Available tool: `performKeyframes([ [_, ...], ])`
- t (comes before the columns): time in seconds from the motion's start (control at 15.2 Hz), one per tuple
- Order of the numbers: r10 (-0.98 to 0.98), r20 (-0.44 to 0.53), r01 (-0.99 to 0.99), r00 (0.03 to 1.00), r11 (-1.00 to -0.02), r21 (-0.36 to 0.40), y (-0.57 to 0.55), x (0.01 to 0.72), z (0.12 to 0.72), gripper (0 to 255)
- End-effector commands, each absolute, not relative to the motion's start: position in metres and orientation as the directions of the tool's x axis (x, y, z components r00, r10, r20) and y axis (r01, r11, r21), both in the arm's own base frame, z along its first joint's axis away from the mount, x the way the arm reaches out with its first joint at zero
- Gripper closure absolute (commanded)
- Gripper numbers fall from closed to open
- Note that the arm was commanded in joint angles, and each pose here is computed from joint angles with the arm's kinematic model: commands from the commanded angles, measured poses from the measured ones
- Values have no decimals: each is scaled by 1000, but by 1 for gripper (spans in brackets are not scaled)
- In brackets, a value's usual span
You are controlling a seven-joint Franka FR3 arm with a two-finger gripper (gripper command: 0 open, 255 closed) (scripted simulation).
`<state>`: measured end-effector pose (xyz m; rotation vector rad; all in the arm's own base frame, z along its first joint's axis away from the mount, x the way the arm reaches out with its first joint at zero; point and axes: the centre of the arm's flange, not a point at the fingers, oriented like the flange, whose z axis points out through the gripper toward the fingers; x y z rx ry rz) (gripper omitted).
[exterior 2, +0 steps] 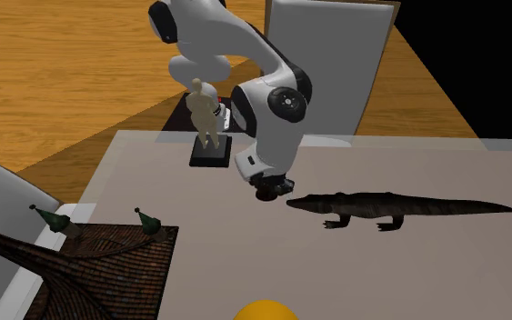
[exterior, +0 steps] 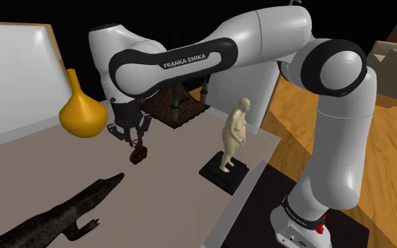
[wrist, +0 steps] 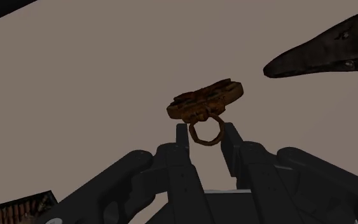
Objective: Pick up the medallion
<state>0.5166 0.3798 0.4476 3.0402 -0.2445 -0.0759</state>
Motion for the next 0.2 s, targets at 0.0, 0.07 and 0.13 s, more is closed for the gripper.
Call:
performKeyframes([
  [0.0,-162,-42,-157,986,-983,94,380,516,459,255],
  [0.07,-162,-43,-157,986,-983,94,380,516,460,255],
  [0.13,-162,-42,-157,986,-983,94,380,516,460,255],
])
